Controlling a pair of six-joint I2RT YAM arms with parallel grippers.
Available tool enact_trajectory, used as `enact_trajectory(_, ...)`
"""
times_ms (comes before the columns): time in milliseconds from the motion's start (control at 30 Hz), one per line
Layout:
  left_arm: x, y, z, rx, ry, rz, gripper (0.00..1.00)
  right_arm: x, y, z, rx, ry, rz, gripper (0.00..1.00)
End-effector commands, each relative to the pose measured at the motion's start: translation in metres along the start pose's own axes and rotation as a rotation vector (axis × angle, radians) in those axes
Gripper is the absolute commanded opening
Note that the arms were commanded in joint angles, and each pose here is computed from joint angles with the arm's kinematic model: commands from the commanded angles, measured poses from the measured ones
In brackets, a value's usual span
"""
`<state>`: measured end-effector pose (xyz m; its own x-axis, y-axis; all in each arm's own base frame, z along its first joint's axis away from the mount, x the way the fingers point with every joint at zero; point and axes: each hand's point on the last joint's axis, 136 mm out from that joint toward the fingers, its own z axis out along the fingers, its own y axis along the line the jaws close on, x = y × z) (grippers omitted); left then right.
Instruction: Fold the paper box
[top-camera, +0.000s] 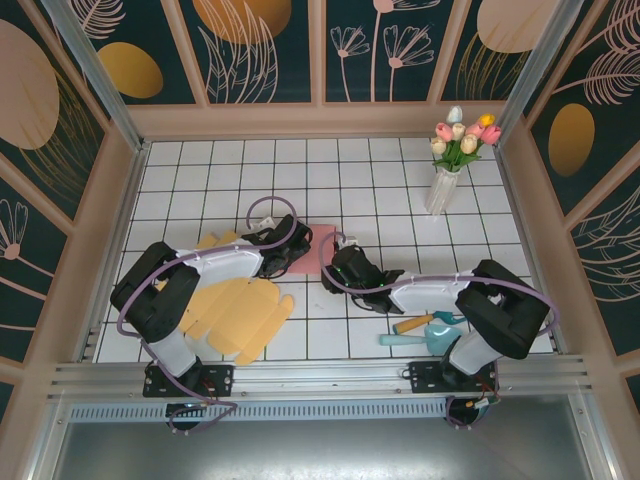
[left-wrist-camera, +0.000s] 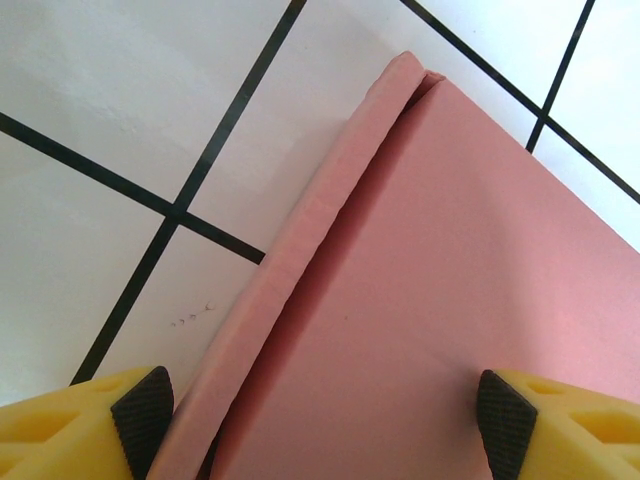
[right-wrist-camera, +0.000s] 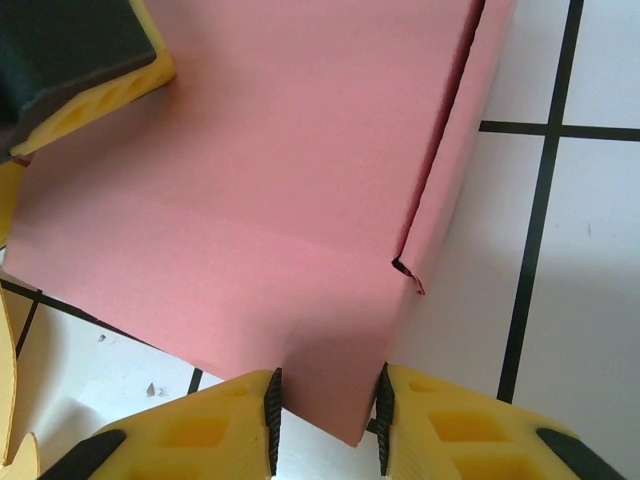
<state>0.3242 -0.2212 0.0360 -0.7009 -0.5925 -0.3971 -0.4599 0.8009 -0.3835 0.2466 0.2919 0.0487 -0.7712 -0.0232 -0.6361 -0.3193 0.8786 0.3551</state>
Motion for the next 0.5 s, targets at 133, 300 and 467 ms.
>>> enact_trajectory(133,0.017,0.034,0.018,-0.121,0.043,0.015,0.80,0.004,-0.002,0.006,0.011,-0.024,-0.054,0.32)
enact_trajectory(300,0.017,0.035,0.019,-0.124,0.042,0.016,0.80,0.007,-0.012,0.011,0.056,-0.029,-0.067,0.32)
enact_trajectory(467,0.017,0.036,0.019,-0.129,0.040,0.020,0.80,0.010,-0.019,0.015,0.091,-0.031,-0.078,0.32)
